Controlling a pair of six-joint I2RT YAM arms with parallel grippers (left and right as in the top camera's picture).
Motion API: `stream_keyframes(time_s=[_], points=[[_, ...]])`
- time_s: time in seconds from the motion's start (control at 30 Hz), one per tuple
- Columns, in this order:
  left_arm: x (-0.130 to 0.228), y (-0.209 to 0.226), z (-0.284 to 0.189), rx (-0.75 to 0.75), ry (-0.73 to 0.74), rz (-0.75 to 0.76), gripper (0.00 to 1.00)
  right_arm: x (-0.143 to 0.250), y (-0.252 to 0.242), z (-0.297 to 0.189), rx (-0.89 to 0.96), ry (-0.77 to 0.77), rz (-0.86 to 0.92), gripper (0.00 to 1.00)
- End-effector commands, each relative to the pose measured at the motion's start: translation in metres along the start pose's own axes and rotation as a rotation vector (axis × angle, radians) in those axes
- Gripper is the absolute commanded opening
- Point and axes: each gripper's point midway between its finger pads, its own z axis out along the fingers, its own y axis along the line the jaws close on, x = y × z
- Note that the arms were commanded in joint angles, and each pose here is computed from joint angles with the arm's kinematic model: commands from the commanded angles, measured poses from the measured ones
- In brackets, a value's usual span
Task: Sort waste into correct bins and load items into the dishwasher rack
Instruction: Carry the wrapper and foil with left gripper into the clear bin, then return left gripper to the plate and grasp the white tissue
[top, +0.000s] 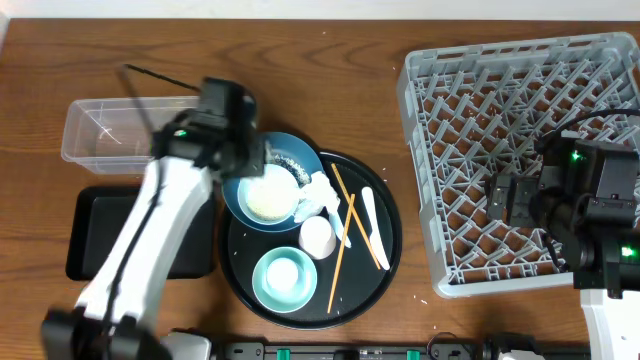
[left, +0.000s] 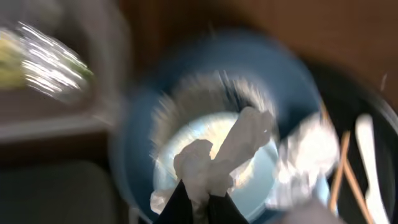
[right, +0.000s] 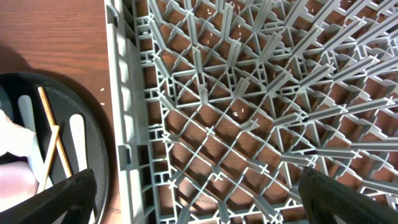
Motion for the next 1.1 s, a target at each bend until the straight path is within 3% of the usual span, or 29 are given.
stream_keyframes(time_s=[0.0,0.2,0.47,0.5,0.67,0.7,0.87,1.07], points=[[-0.028,0.041,-0.025,-0.159,-0.140,-0.047,0.06,-0.006,0.002,-0.005,-0.007,-0.022,-0.012,0.99],[-0.059,0.085,-0.027,-0.215,-0.254,-0.149,0.06,-0.005,0.002,-0.005,-0.008,-0.020,-0.012,0.99],[-0.068,0.130,-0.001,-0.270,-0.253,-0.236,0.08,-0.005,0.002,-0.005,-0.007,-0.017,-0.012,0.99],[-0.067,0.133,0.000,-0.273,-0.250,-0.241,0.14,-0.005,0.002,-0.005,-0.007,-0.018,-0.012,0.99],[-0.066,0.136,0.001,-0.273,-0.244,-0.249,0.68,-0.005,0.002,-0.005,-0.007,-0.017,-0.012,0.99],[-0.066,0.135,0.001,-0.264,-0.246,-0.248,0.72,-0.005,0.002,-0.005,-0.008,-0.017,-0.012,0.99],[-0.069,0.101,-0.002,-0.086,-0.250,-0.221,0.75,-0.004,0.002,-0.005,-0.007,-0.016,-0.012,0.99],[-0.050,0.021,0.000,0.227,-0.136,-0.188,0.75,-0.004,0.002,-0.005,-0.007,-0.014,-0.012,0.99]])
